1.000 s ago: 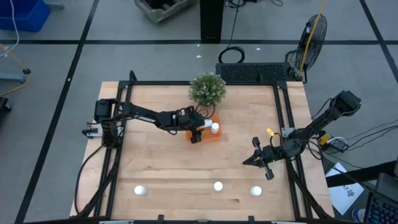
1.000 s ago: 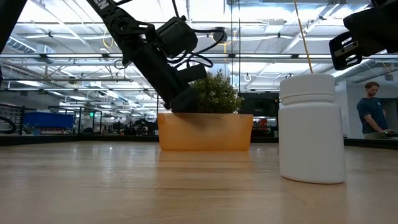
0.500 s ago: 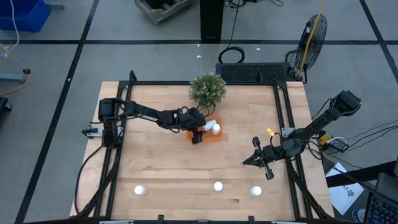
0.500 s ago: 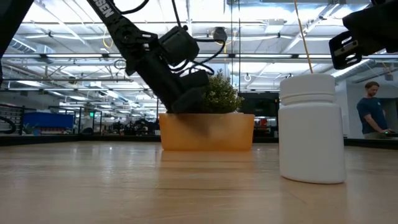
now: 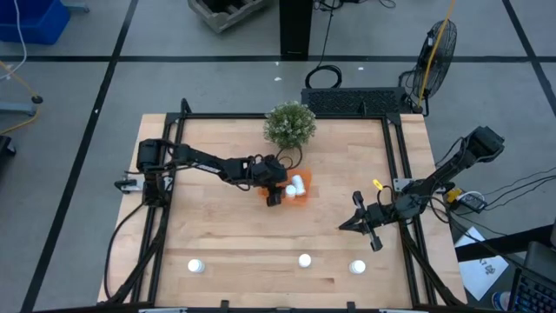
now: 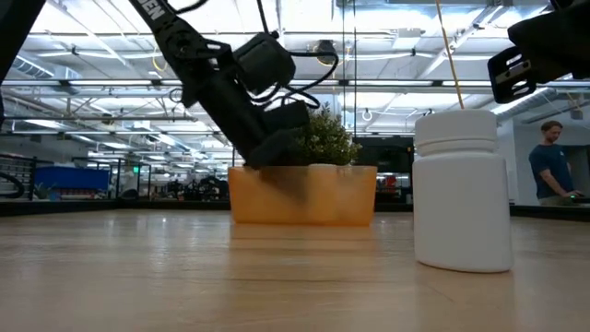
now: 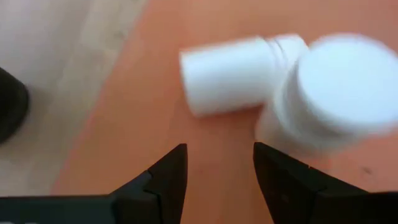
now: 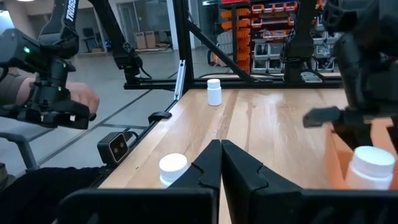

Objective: Pick and place pill bottles into a basket
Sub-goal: Put the white pill bottle into the orange bin

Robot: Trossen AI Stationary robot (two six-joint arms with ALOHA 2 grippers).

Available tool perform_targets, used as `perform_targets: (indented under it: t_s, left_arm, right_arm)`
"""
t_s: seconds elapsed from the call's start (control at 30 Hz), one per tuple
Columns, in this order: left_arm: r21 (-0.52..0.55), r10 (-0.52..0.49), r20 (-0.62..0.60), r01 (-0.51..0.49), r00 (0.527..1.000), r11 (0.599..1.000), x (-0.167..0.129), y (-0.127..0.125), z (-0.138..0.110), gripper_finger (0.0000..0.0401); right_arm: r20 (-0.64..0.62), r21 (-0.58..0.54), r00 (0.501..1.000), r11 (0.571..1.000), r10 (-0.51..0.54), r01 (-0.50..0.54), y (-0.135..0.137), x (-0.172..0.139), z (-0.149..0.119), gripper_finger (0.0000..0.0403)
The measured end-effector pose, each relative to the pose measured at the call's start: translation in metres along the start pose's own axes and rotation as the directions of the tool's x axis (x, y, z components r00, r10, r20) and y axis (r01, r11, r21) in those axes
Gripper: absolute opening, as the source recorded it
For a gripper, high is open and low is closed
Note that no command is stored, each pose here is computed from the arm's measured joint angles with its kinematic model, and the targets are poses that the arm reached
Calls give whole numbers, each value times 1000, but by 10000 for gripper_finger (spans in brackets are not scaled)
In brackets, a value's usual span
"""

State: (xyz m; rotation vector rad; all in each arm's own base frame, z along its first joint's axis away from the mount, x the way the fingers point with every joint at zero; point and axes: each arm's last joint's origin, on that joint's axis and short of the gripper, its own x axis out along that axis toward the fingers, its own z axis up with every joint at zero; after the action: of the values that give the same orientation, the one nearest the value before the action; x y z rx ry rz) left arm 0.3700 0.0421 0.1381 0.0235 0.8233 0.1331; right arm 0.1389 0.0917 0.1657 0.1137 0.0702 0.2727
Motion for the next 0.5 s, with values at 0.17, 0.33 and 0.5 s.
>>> perform_targets:
  t_s: [0.17,0.33,0.5]
  left_arm:
    - [1,37,51,-37,998,999,-18,1,12,186]
    - [-46,46,137,-40,989,998,-44,3,28,186]
    - [-155,30,211,4,977,988,-70,3,41,186]
  right_arm:
    - [-1,-1,1000,1000,0,0,0,0,0,4]
    - [-2,0,1000,1000,-1,1,0,0,0,4]
    - [13,9,1000,1000,6,-6,0,0,1,4]
